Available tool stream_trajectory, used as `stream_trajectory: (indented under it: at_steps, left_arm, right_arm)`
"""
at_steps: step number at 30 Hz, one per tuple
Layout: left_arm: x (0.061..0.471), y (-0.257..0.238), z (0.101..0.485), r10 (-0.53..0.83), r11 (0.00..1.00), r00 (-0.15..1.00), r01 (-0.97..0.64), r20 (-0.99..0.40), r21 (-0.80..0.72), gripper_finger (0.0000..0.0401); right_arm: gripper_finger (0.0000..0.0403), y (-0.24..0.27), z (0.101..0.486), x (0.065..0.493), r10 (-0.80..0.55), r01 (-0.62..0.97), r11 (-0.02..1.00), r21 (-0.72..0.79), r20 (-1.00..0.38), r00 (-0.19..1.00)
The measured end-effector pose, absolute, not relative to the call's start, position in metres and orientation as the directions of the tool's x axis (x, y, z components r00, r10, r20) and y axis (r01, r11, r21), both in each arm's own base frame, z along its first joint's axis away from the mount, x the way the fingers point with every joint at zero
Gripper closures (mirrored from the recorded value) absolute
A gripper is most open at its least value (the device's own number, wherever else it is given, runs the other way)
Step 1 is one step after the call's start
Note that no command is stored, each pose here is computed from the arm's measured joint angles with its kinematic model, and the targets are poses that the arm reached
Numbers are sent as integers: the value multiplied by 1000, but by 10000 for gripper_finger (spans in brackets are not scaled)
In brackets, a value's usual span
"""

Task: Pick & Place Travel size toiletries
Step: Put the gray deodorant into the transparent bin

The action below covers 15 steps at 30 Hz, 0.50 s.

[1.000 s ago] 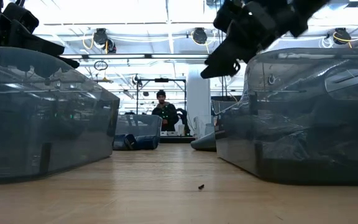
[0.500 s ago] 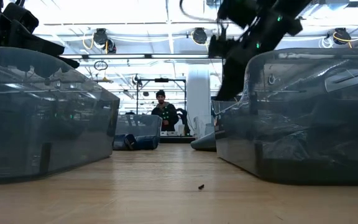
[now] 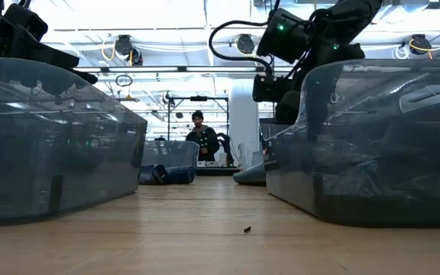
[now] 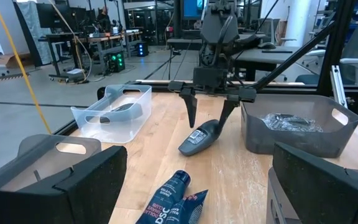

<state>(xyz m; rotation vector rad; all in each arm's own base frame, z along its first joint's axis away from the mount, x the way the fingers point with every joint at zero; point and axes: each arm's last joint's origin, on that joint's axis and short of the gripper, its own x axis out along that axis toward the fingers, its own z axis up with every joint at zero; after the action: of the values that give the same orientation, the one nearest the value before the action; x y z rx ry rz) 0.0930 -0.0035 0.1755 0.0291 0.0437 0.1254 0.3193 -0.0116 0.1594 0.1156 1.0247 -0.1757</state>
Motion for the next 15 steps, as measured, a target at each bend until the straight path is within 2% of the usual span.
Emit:
stream_trajectory:
  at_steps: [7,15]
  left_arm:
    - [93,-4,176,126,992,991,-124,-41,32,6]
    - [93,-4,176,125,992,991,-124,-41,32,6]
  right_arm:
    - [141,-17,157,314,-98,218,976,4,-886,453]
    - [156,-19,160,320,-78,130,991,-12,-851,519]
